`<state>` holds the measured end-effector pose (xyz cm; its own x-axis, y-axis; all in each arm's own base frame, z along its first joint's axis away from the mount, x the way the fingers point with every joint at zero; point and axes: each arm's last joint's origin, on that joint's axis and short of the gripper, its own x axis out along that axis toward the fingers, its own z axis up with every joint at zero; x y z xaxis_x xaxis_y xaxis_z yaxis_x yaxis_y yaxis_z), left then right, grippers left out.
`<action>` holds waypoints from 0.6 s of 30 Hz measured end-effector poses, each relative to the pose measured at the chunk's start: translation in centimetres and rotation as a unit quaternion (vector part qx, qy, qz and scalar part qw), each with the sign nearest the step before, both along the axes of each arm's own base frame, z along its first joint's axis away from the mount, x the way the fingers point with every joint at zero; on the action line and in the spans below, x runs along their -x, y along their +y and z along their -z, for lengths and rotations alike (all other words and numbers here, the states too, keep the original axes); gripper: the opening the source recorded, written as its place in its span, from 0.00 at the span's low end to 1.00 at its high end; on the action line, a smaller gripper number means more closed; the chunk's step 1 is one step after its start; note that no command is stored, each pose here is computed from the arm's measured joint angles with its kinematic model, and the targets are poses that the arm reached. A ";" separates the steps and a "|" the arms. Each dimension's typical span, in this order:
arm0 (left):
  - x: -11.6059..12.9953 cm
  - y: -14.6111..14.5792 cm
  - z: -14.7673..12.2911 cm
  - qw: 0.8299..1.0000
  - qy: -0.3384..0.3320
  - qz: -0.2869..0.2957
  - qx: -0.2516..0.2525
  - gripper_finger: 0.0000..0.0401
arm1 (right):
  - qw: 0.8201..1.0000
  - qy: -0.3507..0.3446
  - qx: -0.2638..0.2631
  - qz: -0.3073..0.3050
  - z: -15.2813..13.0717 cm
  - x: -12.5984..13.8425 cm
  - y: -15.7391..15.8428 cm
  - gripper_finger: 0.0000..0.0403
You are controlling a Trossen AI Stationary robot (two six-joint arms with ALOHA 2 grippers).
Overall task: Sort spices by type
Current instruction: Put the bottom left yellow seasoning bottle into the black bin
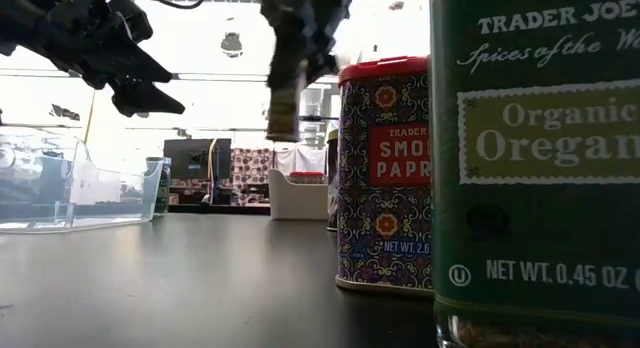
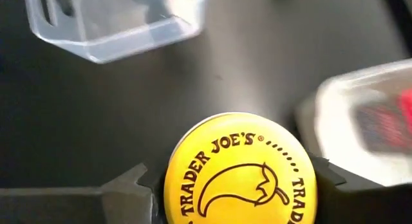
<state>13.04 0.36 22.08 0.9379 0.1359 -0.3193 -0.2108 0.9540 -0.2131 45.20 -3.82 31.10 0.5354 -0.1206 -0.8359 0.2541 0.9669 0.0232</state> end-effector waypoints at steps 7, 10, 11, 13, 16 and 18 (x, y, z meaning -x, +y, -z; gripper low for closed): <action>0.0 0.0 0.1 1.000 0.007 0.000 -0.001 0.82 | 0.999 -0.011 0.033 0.008 -5.5 5.1 -1.8 0.58; 0.0 0.0 0.1 1.000 0.007 0.000 -0.001 0.82 | 0.999 -0.005 0.038 0.009 -6.2 7.5 -2.2 0.58; 0.0 0.0 0.1 1.000 0.008 0.000 -0.001 0.82 | 0.999 -0.002 0.039 0.010 -6.1 8.3 -2.3 0.58; 0.0 0.0 0.1 1.000 0.007 0.000 -0.001 0.82 | 0.999 0.007 0.042 0.021 -5.7 10.3 -2.7 0.58; 0.0 0.0 0.1 1.000 0.008 0.000 -0.001 0.82 | 0.998 0.008 0.046 0.045 -4.8 13.9 -3.5 0.58; 0.0 0.0 0.1 1.000 0.008 0.000 0.000 0.82 | 0.997 0.002 0.048 0.065 -4.1 16.3 -4.1 0.58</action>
<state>13.00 0.36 21.94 0.9329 0.1360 -0.3336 -0.2138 0.9543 -0.2089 28.92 -7.90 35.17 0.5060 -0.2676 -0.8199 0.3774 0.9235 -0.0685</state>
